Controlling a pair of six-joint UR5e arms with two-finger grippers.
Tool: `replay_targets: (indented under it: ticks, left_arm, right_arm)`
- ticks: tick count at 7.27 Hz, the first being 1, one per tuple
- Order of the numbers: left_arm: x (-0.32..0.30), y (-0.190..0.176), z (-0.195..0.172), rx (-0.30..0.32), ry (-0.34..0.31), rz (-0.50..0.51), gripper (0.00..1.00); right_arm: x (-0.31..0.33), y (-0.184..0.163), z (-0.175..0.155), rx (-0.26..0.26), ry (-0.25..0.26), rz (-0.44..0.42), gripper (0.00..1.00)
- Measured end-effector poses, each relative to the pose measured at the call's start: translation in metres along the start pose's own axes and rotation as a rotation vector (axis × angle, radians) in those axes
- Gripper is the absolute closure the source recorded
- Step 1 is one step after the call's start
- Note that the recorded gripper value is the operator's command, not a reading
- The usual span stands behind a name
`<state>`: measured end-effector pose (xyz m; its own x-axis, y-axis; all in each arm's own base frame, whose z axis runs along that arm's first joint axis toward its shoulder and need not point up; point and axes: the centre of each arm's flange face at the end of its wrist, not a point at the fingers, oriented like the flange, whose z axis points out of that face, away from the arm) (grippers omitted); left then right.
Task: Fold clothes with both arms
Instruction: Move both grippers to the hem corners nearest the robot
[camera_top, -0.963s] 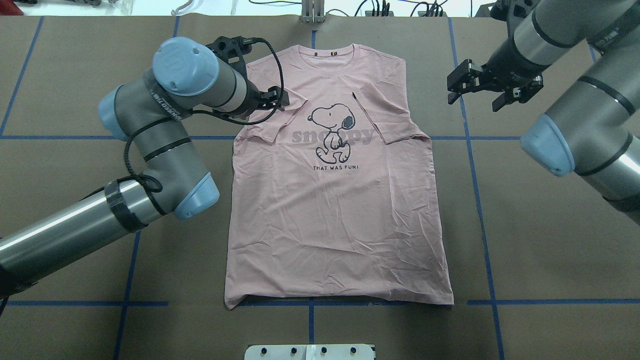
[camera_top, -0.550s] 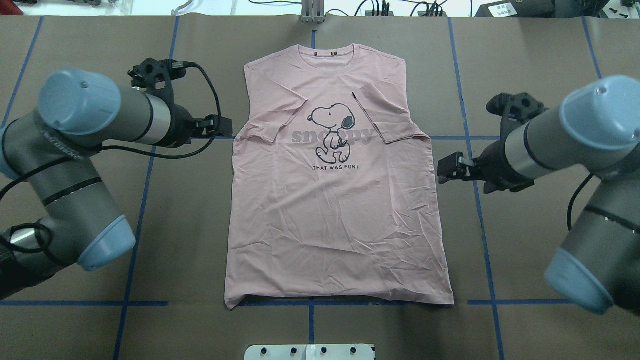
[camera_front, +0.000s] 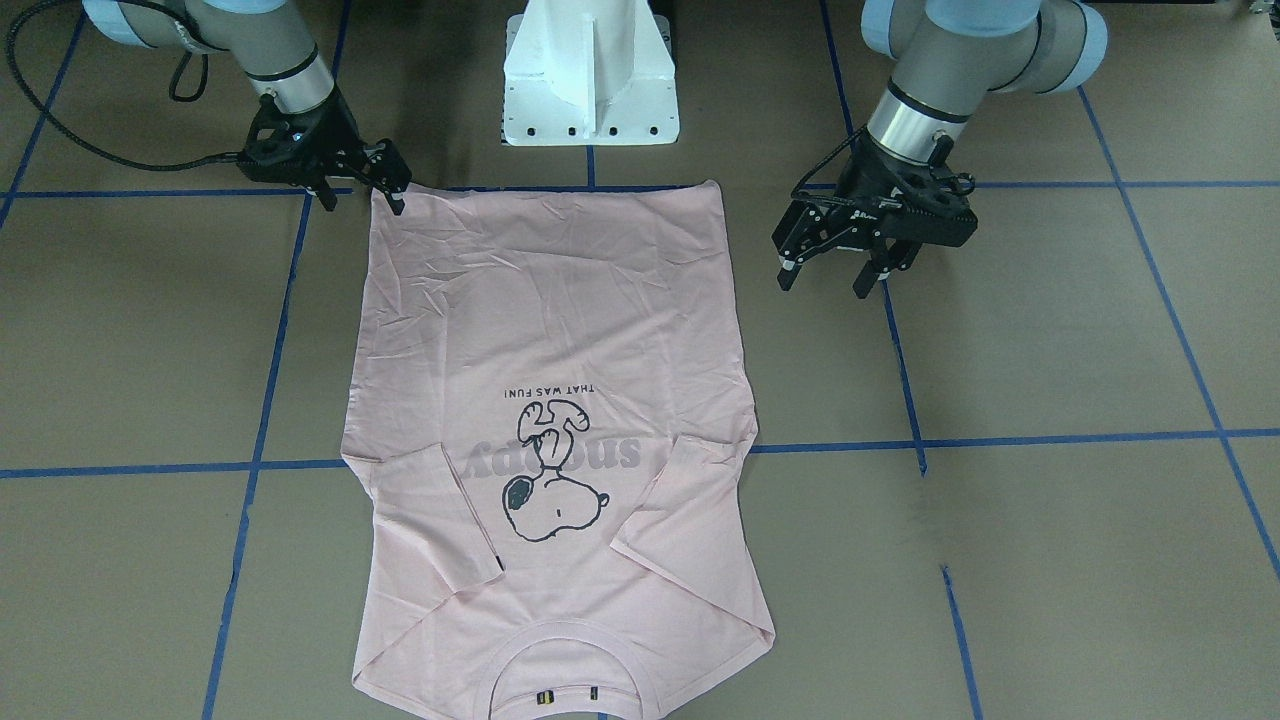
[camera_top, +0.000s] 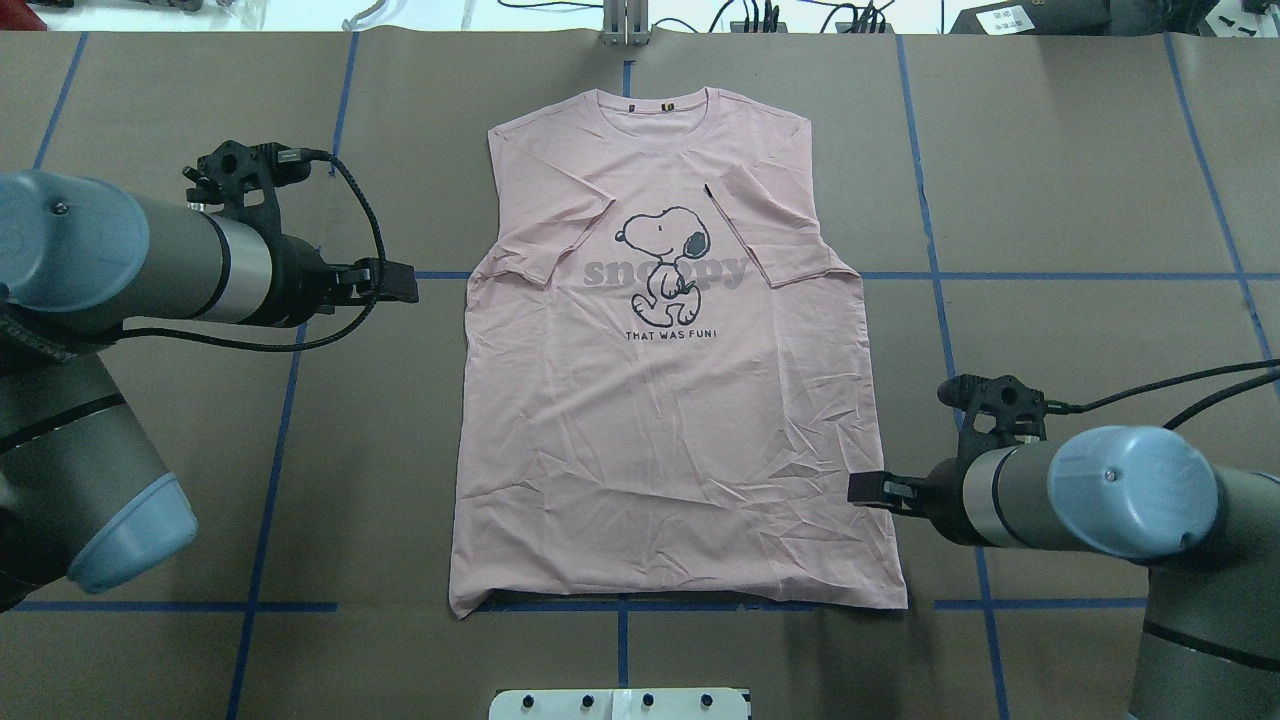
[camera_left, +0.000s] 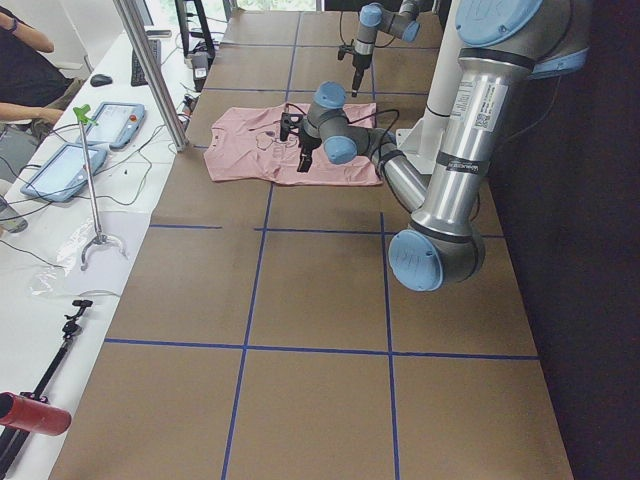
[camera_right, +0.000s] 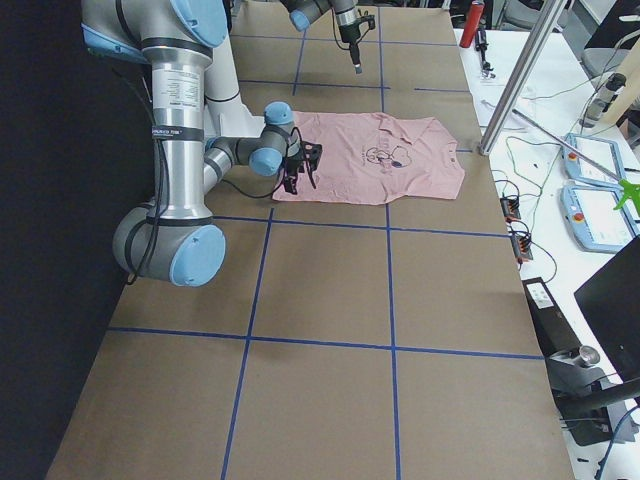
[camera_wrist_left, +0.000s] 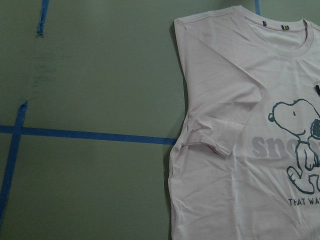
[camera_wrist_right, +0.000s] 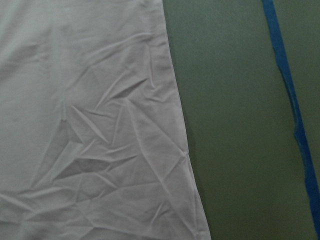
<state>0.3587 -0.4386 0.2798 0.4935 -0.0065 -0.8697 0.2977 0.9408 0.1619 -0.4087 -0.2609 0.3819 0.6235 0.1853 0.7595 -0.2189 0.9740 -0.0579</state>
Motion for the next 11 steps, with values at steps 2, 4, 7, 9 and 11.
replay_targets:
  ticks: [2, 4, 7, 9, 11]
  left_arm:
    - [0.003, 0.000, -0.001, 0.002, 0.005, 0.002, 0.00]
    - [0.005, 0.000, -0.002, 0.003, 0.008, 0.002, 0.00]
    - [0.007, 0.000, -0.003, 0.005, 0.012, 0.003, 0.00]
    - [0.008, 0.000, -0.003, 0.006, 0.015, 0.004, 0.00]
    - [0.008, 0.000, -0.004, 0.006, 0.016, 0.004, 0.00]
  right_arm:
    - [0.004, 0.021, 0.024, -0.023, 0.036, -0.016, 0.02]
    - [0.003, 0.036, 0.036, -0.046, 0.049, -0.034, 0.04]
    - [-0.002, 0.048, 0.043, -0.065, 0.052, -0.049, 0.10]
    - [-0.003, 0.049, 0.042, -0.071, 0.050, -0.050, 0.44]
    - [-0.002, 0.050, 0.042, -0.087, 0.051, -0.049, 0.58]
